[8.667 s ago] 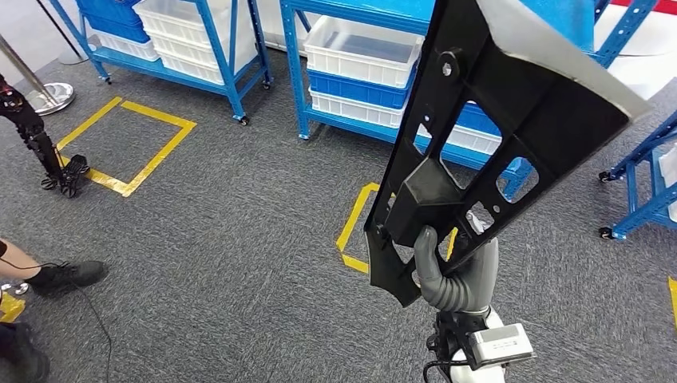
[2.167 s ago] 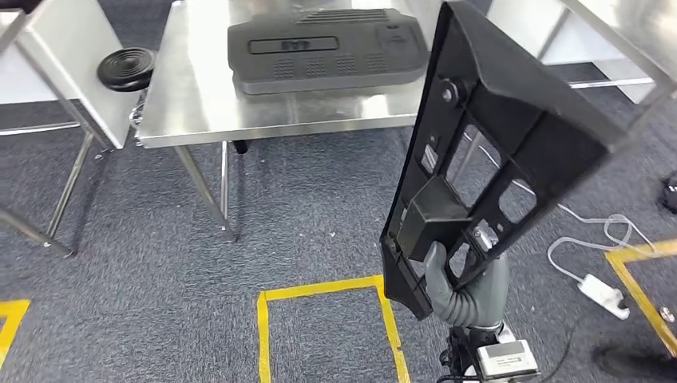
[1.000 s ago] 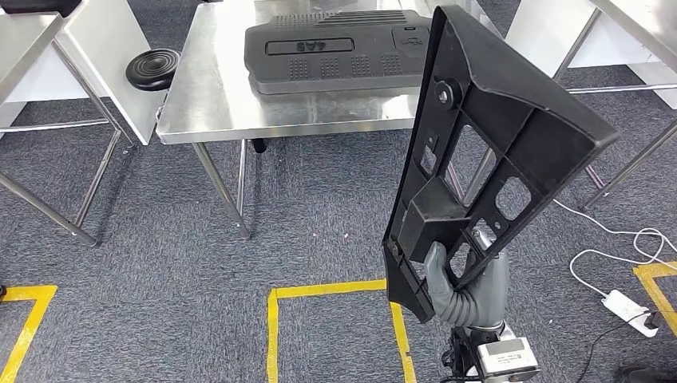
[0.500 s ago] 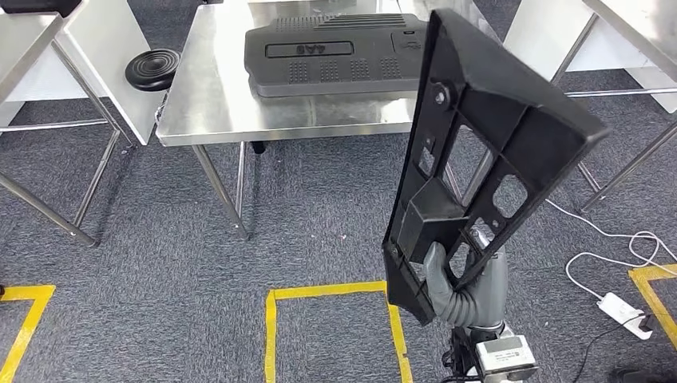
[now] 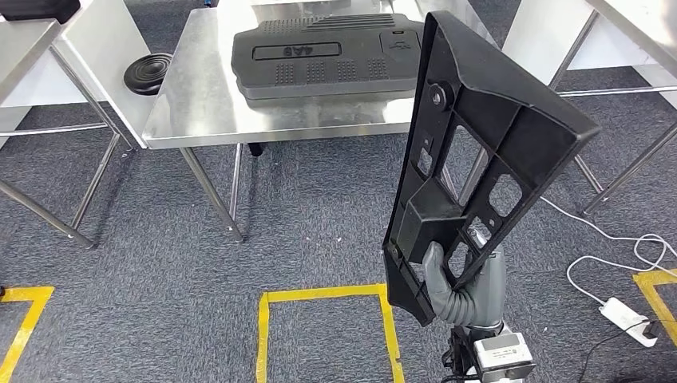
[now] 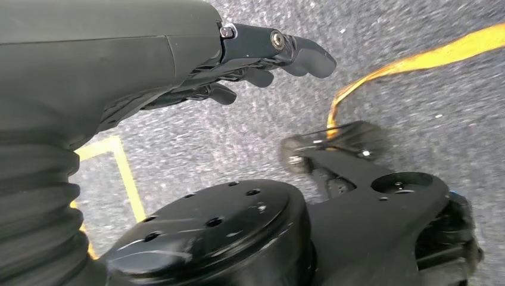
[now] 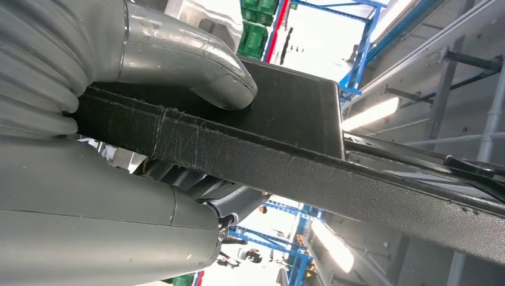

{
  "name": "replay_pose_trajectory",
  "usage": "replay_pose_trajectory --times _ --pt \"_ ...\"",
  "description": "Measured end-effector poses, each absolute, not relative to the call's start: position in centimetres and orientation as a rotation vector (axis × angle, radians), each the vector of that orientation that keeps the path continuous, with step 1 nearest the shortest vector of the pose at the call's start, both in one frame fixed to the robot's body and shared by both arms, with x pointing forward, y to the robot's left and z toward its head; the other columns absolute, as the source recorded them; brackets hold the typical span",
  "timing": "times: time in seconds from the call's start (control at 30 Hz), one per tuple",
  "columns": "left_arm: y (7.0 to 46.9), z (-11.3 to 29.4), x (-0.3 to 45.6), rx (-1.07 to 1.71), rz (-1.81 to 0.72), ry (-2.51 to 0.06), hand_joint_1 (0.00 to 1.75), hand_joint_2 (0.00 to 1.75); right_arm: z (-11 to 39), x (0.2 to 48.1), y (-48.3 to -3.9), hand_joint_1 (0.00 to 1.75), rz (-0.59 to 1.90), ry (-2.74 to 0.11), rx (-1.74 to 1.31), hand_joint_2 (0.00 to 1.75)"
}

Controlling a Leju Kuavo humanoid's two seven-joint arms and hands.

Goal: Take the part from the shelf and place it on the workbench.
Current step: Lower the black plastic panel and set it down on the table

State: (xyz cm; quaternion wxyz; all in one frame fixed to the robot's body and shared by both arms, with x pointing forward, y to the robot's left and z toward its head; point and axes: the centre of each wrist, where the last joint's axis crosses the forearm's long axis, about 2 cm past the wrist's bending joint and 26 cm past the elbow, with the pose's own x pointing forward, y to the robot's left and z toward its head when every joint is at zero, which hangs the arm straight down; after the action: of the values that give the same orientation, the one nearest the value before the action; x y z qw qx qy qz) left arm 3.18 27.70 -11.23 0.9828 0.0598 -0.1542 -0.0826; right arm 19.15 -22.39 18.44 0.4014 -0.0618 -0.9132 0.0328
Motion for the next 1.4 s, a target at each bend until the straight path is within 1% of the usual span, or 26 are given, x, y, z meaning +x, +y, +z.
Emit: replay_pose_trajectory --times 0.83,1.07,1.4 --pt "27.6 -11.2 3.2 0.121 -0.174 -0.306 0.0 1.75 18.3 19.2 -22.4 1.75 0.119 -2.309 -0.193 1.75" --pt "27.6 -11.2 3.2 0.119 -0.181 -0.302 0.0 1.75 18.3 19.3 -22.5 1.75 0.199 -2.314 -0.283 1.75" --pt "27.5 -11.2 3.4 0.111 -0.186 -0.31 0.0 1.75 19.2 21.3 -21.7 1.75 0.313 -2.353 -0.401 1.75"
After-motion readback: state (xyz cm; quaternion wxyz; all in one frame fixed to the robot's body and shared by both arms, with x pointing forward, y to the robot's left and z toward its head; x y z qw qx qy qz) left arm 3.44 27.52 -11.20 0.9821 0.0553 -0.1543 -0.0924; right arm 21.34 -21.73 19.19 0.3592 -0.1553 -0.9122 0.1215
